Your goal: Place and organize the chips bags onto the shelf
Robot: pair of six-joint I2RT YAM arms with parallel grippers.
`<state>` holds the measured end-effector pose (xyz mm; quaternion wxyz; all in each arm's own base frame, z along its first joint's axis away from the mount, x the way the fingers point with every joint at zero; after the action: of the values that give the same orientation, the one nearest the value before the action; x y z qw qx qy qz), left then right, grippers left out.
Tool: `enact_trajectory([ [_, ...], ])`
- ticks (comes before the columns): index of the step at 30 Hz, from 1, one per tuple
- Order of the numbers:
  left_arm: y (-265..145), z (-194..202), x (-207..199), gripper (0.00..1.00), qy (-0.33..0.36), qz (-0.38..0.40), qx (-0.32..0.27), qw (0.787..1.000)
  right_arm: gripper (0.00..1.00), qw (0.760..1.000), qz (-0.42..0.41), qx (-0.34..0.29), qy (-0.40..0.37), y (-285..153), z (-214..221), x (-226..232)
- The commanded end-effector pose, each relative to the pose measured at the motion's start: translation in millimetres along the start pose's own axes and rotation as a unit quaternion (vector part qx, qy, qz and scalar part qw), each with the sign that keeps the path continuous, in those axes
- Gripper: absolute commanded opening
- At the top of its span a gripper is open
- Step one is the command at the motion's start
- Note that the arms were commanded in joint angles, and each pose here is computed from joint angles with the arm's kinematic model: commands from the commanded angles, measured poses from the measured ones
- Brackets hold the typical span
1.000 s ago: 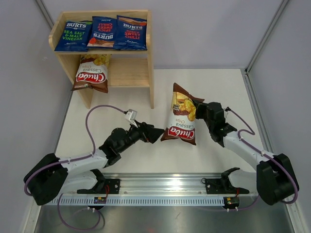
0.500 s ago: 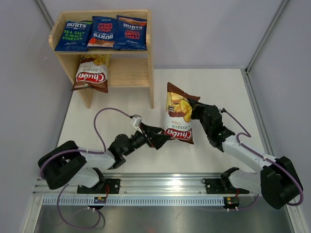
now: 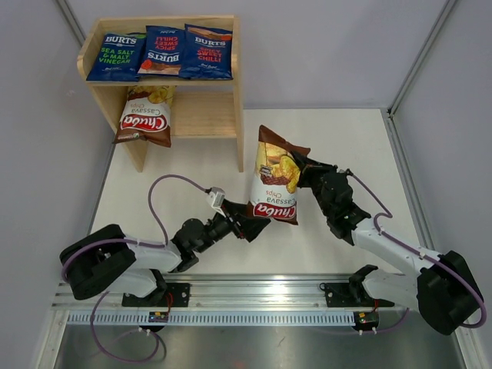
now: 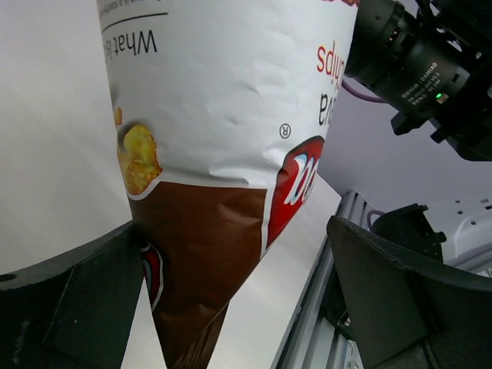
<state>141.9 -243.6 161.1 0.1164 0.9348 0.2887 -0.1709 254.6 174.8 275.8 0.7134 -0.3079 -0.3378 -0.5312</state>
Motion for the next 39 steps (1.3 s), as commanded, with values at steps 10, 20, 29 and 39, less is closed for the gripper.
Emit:
enact_trajectory([
  [10,-4.3,-43.4,-23.6,0.40,0.006,0.063,-0.110,0.992,0.00,0.997,-0.058,0.044,0.037,-12.8,16.3,11.4],
  [20,-17.6,-62.3,-40.5,0.07,0.048,0.104,-0.043,0.992,0.46,0.994,-0.088,0.022,-0.061,-27.6,7.2,16.8],
  [29,-57.3,-65.8,-49.4,0.00,0.008,0.120,0.024,0.993,0.83,0.947,-0.099,0.002,-0.304,-62.4,-18.0,64.4],
  [39,-99.9,-112.2,-80.9,0.00,0.003,0.193,0.083,0.978,0.96,0.673,-0.036,0.363,-0.643,-94.6,19.9,67.4],
])
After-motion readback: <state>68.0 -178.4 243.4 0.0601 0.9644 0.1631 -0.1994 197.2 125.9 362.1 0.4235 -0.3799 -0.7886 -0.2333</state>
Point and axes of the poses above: each gripper's point midway between its finger pads, its own y axis out along the fingers, its own x axis along the line the jaws close on, z = x × y, the point moved 9 cm from there along -y, back along the fingers, and after that the axes turned 13 degrees about y, right-handed, at the moved point
